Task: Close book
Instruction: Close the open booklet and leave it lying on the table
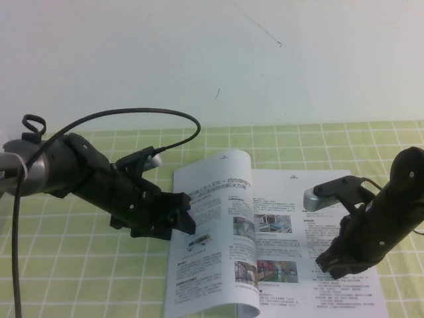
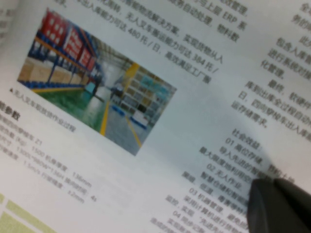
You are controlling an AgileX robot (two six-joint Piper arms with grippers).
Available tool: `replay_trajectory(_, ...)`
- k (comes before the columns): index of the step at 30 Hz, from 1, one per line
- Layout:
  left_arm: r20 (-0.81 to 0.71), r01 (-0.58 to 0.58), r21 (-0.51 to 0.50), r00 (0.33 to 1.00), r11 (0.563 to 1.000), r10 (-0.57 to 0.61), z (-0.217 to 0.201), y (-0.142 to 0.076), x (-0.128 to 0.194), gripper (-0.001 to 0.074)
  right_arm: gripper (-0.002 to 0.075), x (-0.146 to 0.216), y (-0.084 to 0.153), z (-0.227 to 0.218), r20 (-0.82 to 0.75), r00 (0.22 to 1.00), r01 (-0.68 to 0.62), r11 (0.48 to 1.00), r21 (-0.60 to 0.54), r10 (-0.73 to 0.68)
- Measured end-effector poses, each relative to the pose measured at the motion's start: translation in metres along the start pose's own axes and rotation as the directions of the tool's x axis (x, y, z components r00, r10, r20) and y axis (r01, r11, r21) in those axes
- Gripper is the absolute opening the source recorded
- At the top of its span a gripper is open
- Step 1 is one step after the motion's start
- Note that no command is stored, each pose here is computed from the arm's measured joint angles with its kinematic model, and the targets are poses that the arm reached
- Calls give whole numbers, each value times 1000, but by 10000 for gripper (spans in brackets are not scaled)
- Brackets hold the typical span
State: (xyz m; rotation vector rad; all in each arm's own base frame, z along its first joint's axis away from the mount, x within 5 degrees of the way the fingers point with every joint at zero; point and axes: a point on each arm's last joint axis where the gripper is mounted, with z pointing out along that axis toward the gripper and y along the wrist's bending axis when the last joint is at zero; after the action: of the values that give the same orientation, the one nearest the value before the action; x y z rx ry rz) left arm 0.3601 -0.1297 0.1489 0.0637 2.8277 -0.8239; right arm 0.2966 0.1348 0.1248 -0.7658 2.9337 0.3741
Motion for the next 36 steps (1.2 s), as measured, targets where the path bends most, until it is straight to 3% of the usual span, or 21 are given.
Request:
replay_trajectory(7, 50, -34, 209, 998, 977, 24, 4, -19, -4, 351, -3, 0, 0, 0, 0, 1000, 0, 1000, 0, 0)
replay_trajectory(12, 77, -68, 263, 996, 962, 49, 3, -24, -5, 306, -3, 0, 0, 0, 0, 1000, 0, 1000, 0, 0)
replay_trajectory(18, 48, -52, 235, 998, 971, 42, -2, -12, -5, 295, -3, 0, 0, 0, 0, 1000, 0, 1000, 0, 0)
replay_trajectory(26, -1, 33, 84, 999, 996, -33, -12, 23, -7, 291, -3, 0, 0, 0, 0, 1000, 1, 1000, 1, -1)
replay_trajectory(36, 9, 30, 53, 999, 998, -31, -5, 21, -7, 290, -3, 0, 0, 0, 0, 1000, 1, 1000, 1, -1)
